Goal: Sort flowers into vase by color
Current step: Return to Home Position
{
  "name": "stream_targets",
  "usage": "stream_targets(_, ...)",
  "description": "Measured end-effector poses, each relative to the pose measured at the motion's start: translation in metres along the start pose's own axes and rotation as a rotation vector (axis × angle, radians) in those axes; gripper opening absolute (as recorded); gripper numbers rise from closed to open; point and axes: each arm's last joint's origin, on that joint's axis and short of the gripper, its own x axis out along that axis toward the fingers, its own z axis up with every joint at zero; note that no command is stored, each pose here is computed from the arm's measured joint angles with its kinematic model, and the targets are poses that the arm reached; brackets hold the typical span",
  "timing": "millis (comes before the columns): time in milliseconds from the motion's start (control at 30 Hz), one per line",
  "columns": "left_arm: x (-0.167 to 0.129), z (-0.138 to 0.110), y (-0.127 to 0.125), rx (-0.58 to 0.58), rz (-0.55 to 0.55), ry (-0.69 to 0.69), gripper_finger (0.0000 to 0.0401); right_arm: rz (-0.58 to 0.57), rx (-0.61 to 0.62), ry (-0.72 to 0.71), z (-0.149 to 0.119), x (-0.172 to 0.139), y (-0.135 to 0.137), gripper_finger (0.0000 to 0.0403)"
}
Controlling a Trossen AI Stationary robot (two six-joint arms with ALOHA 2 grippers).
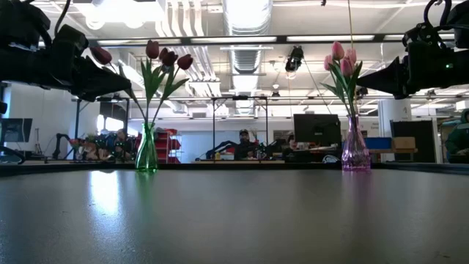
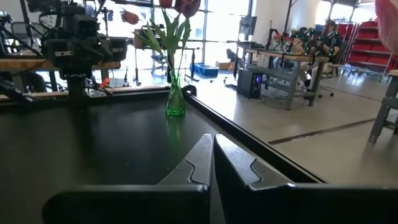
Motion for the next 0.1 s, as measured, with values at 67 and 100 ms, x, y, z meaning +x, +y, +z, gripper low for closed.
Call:
stream_targets(67, 0.0000, 0.0000, 0.0000, 0.000, 0.000, 0.000, 0.0075, 0.000, 0.000, 0.000, 0.0000, 0.0000, 0.0000, 0.0009)
stream_targets(100, 0.0000, 0.0000, 0.0000, 0.000, 0.000, 0.000, 0.0075, 0.000, 0.000, 0.000, 0.0000, 0.0000, 0.0000, 0.0009)
